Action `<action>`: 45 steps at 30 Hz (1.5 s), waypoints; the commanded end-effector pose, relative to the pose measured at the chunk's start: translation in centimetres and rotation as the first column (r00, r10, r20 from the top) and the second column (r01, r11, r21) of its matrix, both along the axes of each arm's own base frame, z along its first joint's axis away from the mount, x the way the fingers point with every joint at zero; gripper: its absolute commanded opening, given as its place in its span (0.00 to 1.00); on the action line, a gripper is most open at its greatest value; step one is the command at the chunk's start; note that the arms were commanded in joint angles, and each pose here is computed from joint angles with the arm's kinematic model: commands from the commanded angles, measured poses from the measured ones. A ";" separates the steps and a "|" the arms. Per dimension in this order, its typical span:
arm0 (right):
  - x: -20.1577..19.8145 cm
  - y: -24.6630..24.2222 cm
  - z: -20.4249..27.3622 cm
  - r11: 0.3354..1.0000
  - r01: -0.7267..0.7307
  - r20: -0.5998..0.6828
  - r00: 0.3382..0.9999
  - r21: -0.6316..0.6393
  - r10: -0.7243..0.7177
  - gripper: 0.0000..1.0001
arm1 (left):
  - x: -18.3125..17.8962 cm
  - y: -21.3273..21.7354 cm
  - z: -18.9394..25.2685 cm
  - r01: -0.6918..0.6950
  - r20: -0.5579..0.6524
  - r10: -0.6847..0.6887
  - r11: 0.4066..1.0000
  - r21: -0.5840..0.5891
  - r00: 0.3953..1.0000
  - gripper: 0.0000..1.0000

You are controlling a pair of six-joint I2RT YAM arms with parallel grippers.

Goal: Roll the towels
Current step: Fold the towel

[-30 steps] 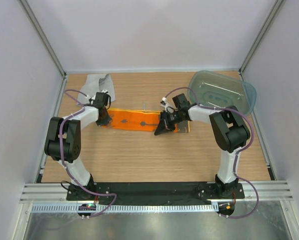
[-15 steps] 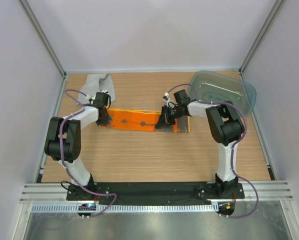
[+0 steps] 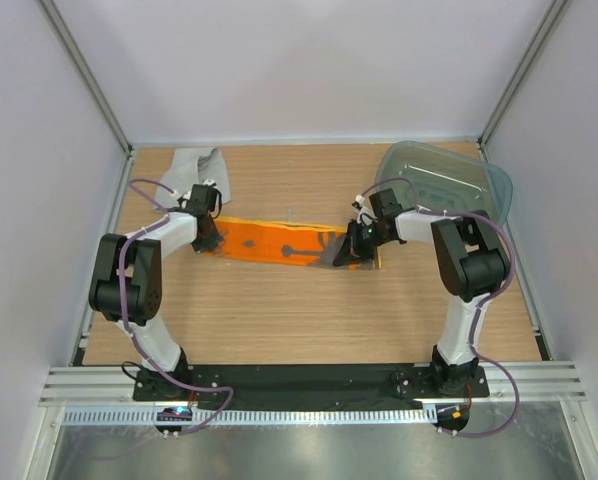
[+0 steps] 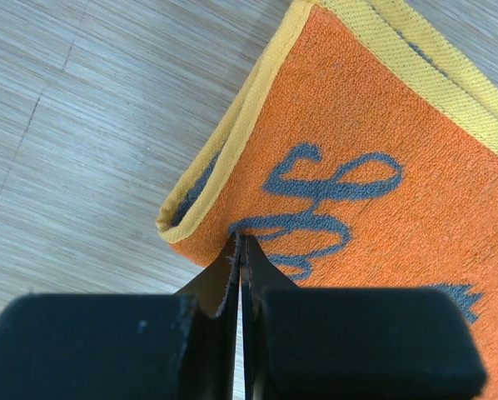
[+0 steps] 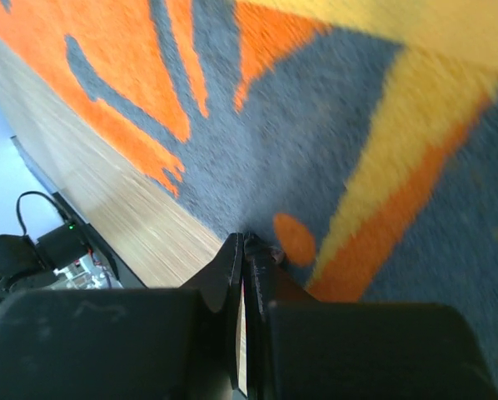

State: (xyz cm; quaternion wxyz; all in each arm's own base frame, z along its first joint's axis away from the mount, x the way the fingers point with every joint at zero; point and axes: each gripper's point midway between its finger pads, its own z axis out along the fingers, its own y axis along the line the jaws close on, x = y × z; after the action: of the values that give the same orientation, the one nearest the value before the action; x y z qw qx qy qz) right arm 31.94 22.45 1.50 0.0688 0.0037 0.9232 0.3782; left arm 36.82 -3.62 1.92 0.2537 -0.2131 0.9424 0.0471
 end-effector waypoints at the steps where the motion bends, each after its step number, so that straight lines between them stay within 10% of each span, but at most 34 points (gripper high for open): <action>1: -0.9 -2.9 -0.9 0.987 0.069 -0.004 0.998 -0.144 -0.070 0.01 | -1.0 0.9 0.1 -0.021 -0.039 0.022 0.999 0.031 0.999 0.00; 22: -2.4 -16.1 -0.2 0.720 0.412 0.150 0.904 -0.559 -0.401 0.03 | -1.4 1.3 -0.2 -0.038 -0.052 0.041 0.998 0.046 0.998 0.00; 31: -0.9 -15.3 7.6 0.752 0.530 0.339 0.843 -0.393 -0.417 0.55 | -1.5 0.5 0.6 -0.051 -0.040 0.051 0.999 0.007 0.998 0.01; 36: -2.6 -13.2 10.0 0.807 0.534 0.321 0.833 -0.253 -0.450 0.71 | -1.7 -0.2 1.7 -0.065 -0.029 0.064 0.997 -0.035 0.998 0.18; 45: -5.1 -10.7 4.8 0.837 0.519 0.158 0.853 -0.172 -0.497 0.68 | -1.9 -1.0 5.6 -0.070 0.070 0.077 0.993 -0.098 0.995 0.65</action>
State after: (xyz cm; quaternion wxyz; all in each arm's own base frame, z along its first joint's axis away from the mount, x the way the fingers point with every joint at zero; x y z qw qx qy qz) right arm 27.07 10.29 7.19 0.2345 0.2088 0.9255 0.2116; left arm 35.21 -4.30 5.38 0.2581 -0.2542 0.9319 0.0197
